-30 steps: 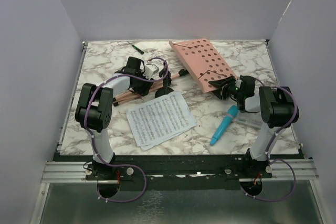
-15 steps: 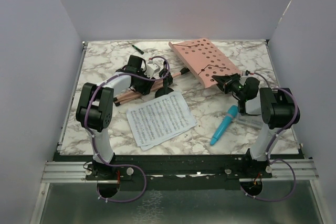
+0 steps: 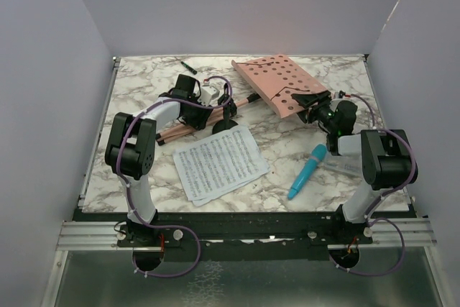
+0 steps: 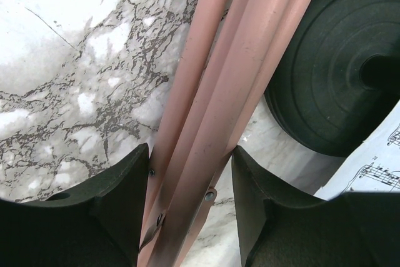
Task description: Set up the instrument practice props
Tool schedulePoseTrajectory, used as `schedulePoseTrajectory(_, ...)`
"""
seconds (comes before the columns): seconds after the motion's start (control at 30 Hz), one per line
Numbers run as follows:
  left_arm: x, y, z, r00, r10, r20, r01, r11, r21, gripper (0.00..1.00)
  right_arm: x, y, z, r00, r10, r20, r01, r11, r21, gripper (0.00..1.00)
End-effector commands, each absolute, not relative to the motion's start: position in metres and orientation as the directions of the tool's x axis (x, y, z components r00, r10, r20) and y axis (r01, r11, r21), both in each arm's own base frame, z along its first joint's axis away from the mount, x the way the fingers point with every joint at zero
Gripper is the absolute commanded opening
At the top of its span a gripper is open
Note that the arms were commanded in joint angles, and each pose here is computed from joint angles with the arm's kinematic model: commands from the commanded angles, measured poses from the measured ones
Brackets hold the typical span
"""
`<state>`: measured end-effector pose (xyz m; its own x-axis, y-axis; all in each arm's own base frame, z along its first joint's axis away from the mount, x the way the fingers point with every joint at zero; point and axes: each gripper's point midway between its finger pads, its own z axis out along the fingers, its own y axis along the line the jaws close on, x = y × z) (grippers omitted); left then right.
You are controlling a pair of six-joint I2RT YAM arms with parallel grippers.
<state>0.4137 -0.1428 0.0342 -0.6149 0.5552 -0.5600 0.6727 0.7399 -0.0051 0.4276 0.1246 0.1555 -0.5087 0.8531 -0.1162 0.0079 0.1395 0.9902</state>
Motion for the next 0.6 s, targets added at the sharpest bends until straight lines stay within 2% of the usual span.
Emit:
schedulePoseTrajectory(0.0, 0.394, -0.135, 0.011, -0.707, 0.532, -0.467, 0.624, 0.779, -0.057, 0.00, 0.447, 0.119, 0.184, -0.457, 0.871, -0.181, -0.077, 0.164, 0.983, 0.50)
schedulePoseTrajectory(0.07, 0.393, -0.135, 0.011, -0.707, 0.533, -0.466, 0.625, 0.778, -0.059, 0.00, 0.451, 0.121, 0.181, -0.465, 0.871, -0.159, -0.071, 0.142, 0.987, 0.39)
schedulePoseTrajectory(0.2, 0.393, -0.137, 0.011, -0.710, 0.526, -0.468, 0.623, 0.779, -0.070, 0.00, 0.458, 0.122, 0.174, -0.477, 0.865, -0.153, -0.049, 0.147, 0.988, 0.30)
schedulePoseTrajectory(0.43, 0.394, -0.139, 0.014, -0.712, 0.516, -0.476, 0.619, 0.781, -0.078, 0.00, 0.460, 0.124, 0.179, -0.495, 0.849, -0.187, -0.047, 0.189, 0.981, 0.03)
schedulePoseTrajectory(0.57, 0.394, -0.140, 0.018, -0.714, 0.505, -0.485, 0.614, 0.785, -0.086, 0.00, 0.457, 0.125, 0.187, -0.507, 0.835, -0.216, -0.062, 0.214, 0.975, 0.00)
